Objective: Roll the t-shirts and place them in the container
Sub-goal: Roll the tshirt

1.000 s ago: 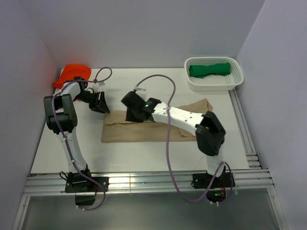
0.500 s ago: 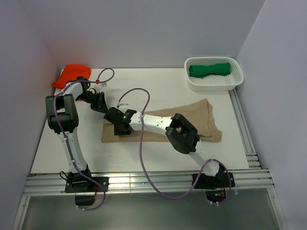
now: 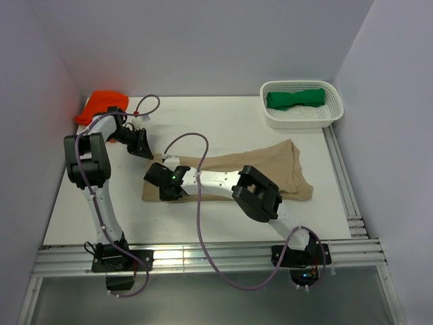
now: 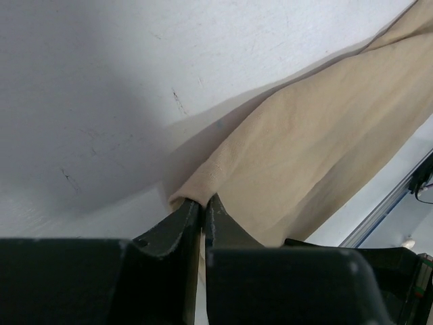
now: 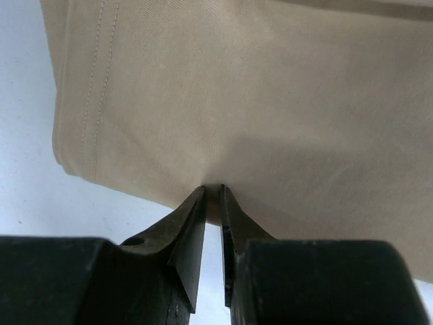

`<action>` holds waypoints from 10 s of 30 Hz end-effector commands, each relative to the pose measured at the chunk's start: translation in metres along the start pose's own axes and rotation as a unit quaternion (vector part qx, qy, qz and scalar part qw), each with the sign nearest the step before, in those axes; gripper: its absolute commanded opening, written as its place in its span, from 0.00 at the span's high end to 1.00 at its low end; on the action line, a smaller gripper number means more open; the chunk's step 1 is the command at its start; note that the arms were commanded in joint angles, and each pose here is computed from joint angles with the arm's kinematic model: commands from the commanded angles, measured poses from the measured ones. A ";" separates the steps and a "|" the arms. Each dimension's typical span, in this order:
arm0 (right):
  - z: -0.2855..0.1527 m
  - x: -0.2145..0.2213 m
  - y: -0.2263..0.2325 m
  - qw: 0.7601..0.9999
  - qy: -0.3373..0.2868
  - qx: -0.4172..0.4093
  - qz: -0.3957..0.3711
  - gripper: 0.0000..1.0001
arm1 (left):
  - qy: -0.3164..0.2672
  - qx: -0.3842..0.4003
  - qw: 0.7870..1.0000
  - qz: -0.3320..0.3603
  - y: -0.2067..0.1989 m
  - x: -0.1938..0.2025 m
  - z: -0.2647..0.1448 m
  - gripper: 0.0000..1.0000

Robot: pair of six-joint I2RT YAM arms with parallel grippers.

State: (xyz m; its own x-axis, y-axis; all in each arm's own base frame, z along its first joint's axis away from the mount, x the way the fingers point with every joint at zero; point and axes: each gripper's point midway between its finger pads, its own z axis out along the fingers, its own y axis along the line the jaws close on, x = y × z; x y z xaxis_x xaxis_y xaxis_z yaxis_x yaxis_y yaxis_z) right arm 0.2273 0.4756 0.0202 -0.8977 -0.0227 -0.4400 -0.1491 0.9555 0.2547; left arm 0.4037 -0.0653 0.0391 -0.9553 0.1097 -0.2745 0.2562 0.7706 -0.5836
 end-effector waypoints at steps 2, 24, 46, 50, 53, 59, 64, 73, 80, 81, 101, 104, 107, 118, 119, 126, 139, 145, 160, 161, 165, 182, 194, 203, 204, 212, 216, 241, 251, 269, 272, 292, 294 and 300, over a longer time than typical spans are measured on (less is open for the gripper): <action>-0.005 0.023 -0.003 1.000 0.025 0.002 0.000 0.79 | -0.027 -0.017 0.999 0.023 -0.008 -0.017 -0.014 0.89; -0.035 -0.031 0.045 0.998 -0.043 -0.041 0.002 0.70 | -0.041 -0.024 0.998 0.038 -0.012 -0.015 -0.043 0.34; -0.007 -0.015 0.088 0.996 -0.056 -0.063 -0.015 0.55 | 0.004 0.056 0.998 0.021 -0.012 0.020 -0.006 0.31; -0.010 -0.015 0.085 0.996 -0.069 -0.051 -0.019 0.54 | 0.005 0.052 0.998 0.019 -0.010 0.023 -0.006 0.31; -0.008 -0.014 0.087 0.996 -0.073 -0.046 -0.022 0.54 | 0.005 0.049 0.999 0.020 -0.010 0.022 -0.006 0.31; -0.002 -0.014 0.084 0.995 -0.086 -0.033 -0.027 0.54 | 0.004 0.043 0.999 0.019 -0.008 0.023 -0.006 0.31; 0.003 -0.010 0.087 0.995 -0.085 -0.035 -0.033 0.52 | 0.008 0.042 0.999 0.013 -0.006 0.024 -0.003 0.31; 0.018 -0.003 0.086 0.996 -0.073 -0.026 -0.039 0.51 | 0.010 0.032 0.999 0.009 -0.005 0.024 0.003 0.32; 0.015 0.004 0.078 0.997 -0.062 -0.023 -0.027 0.79 | 0.008 -0.003 1.000 0.001 0.002 0.021 0.005 0.56; 0.014 0.003 0.077 0.997 -0.061 -0.025 -0.025 0.80 | 0.008 -0.007 1.000 0.002 0.002 0.021 0.005 0.60; -0.052 -0.037 0.096 0.975 -0.084 -0.193 0.075 0.89 | -0.032 -0.153 0.987 0.047 -0.009 -0.017 -0.029 0.96; -0.055 -0.042 0.093 0.973 -0.087 -0.196 0.082 0.90 | -0.028 -0.163 0.984 0.059 -0.018 -0.019 -0.024 0.96; -0.060 -0.046 0.089 0.972 -0.095 -0.196 0.092 0.90 | -0.028 -0.173 0.982 0.067 -0.023 -0.023 -0.022 0.94; -0.058 -0.040 0.048 0.967 -0.104 -0.182 0.146 0.93 | -0.012 -0.189 0.977 0.095 -0.042 -0.026 -0.003 0.91; -0.058 -0.041 0.045 0.965 -0.105 -0.182 0.154 0.93 | -0.010 -0.189 0.977 0.096 -0.042 -0.026 -0.001 0.91; -0.052 -0.028 0.024 0.962 -0.101 -0.176 0.184 0.93 | -0.005 -0.192 0.975 0.113 -0.057 -0.027 0.010 0.86; -0.044 -0.016 0.005 0.948 -0.101 -0.182 0.241 0.95 | -0.002 -0.172 0.974 0.147 -0.084 -0.029 0.021 0.64; -0.041 -0.012 0.000 0.944 -0.099 -0.181 0.258 0.95 | -0.025 -0.144 0.975 0.167 -0.111 -0.044 0.009 0.48; -0.042 -0.014 -0.015 0.929 -0.101 -0.192 0.300 0.95 | -0.067 -0.131 0.978 0.151 -0.100 -0.044 -0.056 0.50; -0.041 -0.014 -0.016 0.929 -0.100 -0.191 0.301 0.95 | -0.063 -0.133 0.980 0.134 -0.085 -0.039 -0.057 0.54; -0.039 -0.015 -0.016 0.926 -0.098 -0.196 0.308 0.95 | -0.043 -0.130 0.984 0.115 -0.060 -0.022 -0.051 0.72; -0.040 -0.025 -0.020 0.922 -0.102 -0.200 0.316 0.95 | 0.035 -0.108 0.989 0.090 -0.036 0.026 0.009 0.86; -0.042 -0.029 -0.026 0.928 -0.113 -0.179 0.306 0.95 | 0.026 -0.100 0.989 0.104 -0.062 0.010 0.018 0.84; -0.046 -0.030 -0.028 0.931 -0.118 -0.174 0.297 0.81 | 0.031 -0.101 0.988 0.116 -0.072 0.008 0.022 0.79; -0.046 -0.030 -0.027 0.932 -0.118 -0.176 0.296 0.80 | 0.034 -0.100 0.988 0.116 -0.072 0.009 0.025 0.79; -0.061 -0.041 -0.026 0.940 -0.150 -0.153 0.267 0.59 | 0.041 -0.101 0.986 0.123 -0.080 0.008 0.037 0.79; -0.074 -0.050 -0.029 0.944 -0.178 -0.128 0.245 0.53 | 0.045 -0.105 0.985 0.127 -0.082 0.006 0.041 0.79; -0.025 -0.035 -0.016 0.989 -0.129 -0.017 0.068 0.64 | 0.063 -0.119 0.982 0.131 -0.080 0.005 0.057 0.78; -0.016 0.008 -0.019 0.994 -0.074 -0.007 0.086 0.75 | 0.062 -0.127 0.981 0.135 -0.080 0.002 0.055 0.73; -0.007 0.017 -0.032 0.992 -0.045 -0.016 0.114 0.80 | -0.021 -0.097 0.982 0.162 -0.123 -0.054 0.008 0.38; -0.004 0.018 -0.036 0.992 -0.039 -0.022 0.122 0.81 | -0.036 -0.097 0.983 0.149 -0.119 -0.063 -0.005 0.36; -0.006 0.022 -0.038 0.987 -0.030 -0.047 0.151 0.82 | 0.012 0.091 0.995 0.035 -0.073 0.007 0.021 0.27; -0.007 0.022 -0.040 0.987 -0.031 -0.047 0.152 0.82 | 0.016 0.090 0.996 0.015 -0.069 0.010 0.028 0.27; -0.012 0.020 -0.043 0.986 -0.037 -0.046 0.158 0.82 | 0.011 0.061 0.998 -0.016 -0.052 0.008 0.042 0.32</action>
State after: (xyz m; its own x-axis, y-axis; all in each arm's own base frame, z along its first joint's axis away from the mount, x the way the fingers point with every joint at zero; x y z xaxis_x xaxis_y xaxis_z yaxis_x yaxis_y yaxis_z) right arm 0.2182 0.4539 0.0212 -0.8657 0.3179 -0.3868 0.0707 0.8424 0.5342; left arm 0.3788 -0.1275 0.0379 -0.9662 0.1362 -0.2188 0.2508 0.6925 -0.6764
